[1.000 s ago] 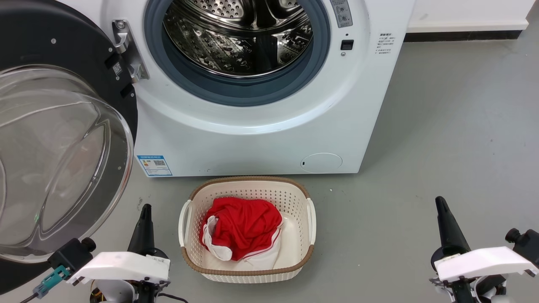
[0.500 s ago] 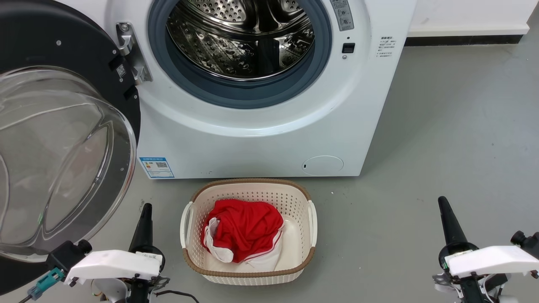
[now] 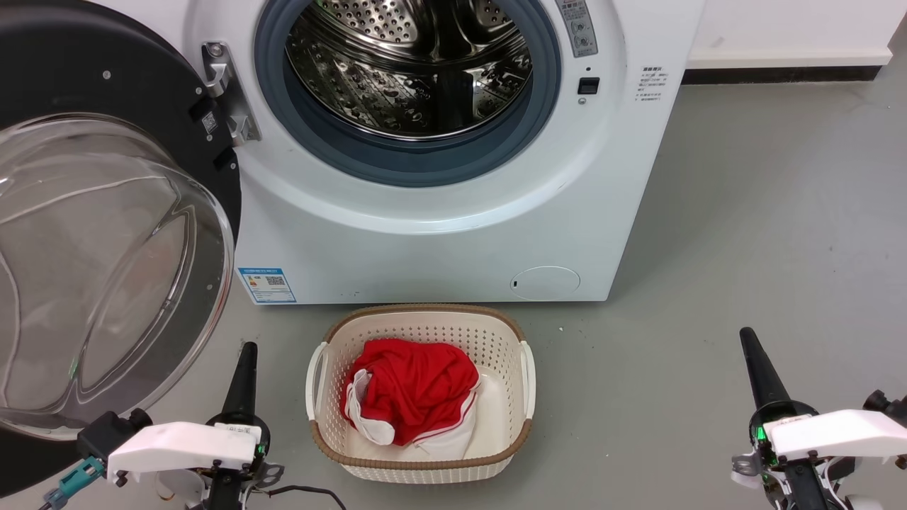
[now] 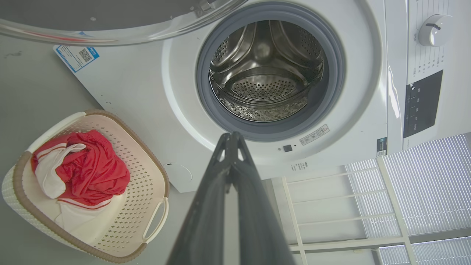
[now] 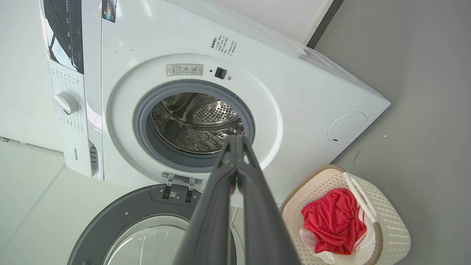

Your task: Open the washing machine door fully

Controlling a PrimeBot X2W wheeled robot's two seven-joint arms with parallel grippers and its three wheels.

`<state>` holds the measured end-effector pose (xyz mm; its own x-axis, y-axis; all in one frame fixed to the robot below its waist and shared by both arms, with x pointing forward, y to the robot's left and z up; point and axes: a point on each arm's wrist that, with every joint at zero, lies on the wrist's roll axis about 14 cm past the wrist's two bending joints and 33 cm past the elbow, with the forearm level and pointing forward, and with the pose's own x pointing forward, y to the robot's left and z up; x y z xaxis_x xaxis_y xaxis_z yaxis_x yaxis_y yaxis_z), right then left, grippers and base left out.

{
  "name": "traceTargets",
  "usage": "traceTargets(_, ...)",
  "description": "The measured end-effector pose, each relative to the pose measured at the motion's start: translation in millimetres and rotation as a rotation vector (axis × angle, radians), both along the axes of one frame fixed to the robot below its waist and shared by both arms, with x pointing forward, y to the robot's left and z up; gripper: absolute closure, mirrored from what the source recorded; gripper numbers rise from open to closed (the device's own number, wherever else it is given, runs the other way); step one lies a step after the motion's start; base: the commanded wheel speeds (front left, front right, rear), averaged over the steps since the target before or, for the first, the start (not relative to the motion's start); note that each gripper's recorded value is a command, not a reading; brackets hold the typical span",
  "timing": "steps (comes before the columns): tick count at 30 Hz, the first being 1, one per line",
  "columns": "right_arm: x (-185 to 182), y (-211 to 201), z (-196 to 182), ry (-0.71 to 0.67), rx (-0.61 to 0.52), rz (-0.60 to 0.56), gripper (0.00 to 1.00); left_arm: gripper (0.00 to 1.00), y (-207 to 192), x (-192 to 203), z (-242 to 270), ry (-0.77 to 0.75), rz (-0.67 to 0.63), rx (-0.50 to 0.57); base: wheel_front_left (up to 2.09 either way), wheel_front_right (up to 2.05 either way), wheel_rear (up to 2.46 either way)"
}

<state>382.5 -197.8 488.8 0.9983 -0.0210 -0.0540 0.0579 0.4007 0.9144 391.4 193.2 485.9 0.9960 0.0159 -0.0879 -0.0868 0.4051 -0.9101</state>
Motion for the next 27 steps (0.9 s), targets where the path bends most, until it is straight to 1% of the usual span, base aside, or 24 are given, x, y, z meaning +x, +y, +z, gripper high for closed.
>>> traceTargets(27,1.9,-2.1,6.3,-0.017,0.237,-0.002,1.00,1.00,3.9,-2.5,7.7,-0.034,0.007,-0.241,0.00,0.00,0.00)
